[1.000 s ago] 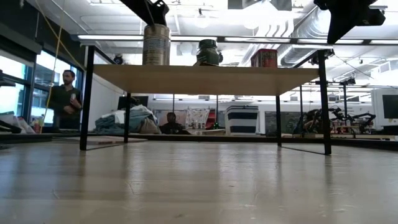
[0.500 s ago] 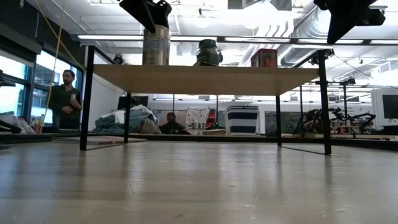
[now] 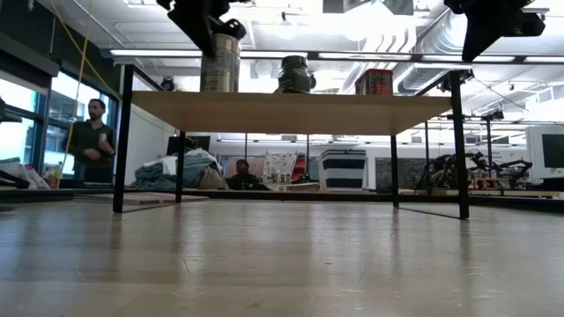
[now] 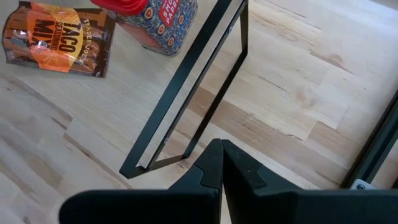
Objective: Shelf spices
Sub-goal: Remove the brown seasoning bottle from the shelf, then remove the red seasoning can from the shelf
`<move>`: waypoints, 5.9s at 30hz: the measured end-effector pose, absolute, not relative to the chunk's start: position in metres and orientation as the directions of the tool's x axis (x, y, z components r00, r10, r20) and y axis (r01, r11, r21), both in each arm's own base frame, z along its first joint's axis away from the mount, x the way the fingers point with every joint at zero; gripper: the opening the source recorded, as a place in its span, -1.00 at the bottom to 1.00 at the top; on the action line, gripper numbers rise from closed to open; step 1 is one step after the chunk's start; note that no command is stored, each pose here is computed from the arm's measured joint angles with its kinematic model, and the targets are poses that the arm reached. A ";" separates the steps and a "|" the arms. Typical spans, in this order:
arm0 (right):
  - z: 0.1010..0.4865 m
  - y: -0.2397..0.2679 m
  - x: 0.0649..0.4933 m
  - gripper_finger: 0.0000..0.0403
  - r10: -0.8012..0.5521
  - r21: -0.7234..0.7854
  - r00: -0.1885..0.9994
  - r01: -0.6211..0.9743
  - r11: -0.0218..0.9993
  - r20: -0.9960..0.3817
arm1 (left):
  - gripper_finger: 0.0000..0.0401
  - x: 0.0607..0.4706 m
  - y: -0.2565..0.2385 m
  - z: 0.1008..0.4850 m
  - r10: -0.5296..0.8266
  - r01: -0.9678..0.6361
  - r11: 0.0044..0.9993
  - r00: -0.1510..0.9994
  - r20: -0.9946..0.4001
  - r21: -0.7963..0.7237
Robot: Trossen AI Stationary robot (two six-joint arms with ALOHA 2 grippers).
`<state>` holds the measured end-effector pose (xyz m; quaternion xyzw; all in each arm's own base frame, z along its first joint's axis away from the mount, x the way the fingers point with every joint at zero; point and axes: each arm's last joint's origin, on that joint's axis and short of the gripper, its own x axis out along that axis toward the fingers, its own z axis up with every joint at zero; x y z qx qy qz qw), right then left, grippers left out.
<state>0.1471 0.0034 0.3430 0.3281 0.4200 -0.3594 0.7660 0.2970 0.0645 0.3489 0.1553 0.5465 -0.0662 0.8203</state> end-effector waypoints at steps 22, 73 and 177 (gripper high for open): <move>0.343 0.003 0.147 -1.00 -0.277 0.167 0.389 0.793 0.585 -0.878 | 0.81 0.306 0.066 0.335 0.033 0.170 0.981 0.351 -0.936 0.098; 0.356 0.014 0.171 -1.00 -0.117 0.424 0.636 0.627 0.653 -0.762 | 0.34 0.203 -0.124 0.234 -0.119 0.327 0.945 0.368 -0.922 0.009; 0.346 -0.084 0.323 0.36 -0.288 -0.076 0.021 0.944 0.321 -0.957 | 0.90 0.143 -0.051 0.303 0.187 -0.329 0.944 0.433 -0.882 0.038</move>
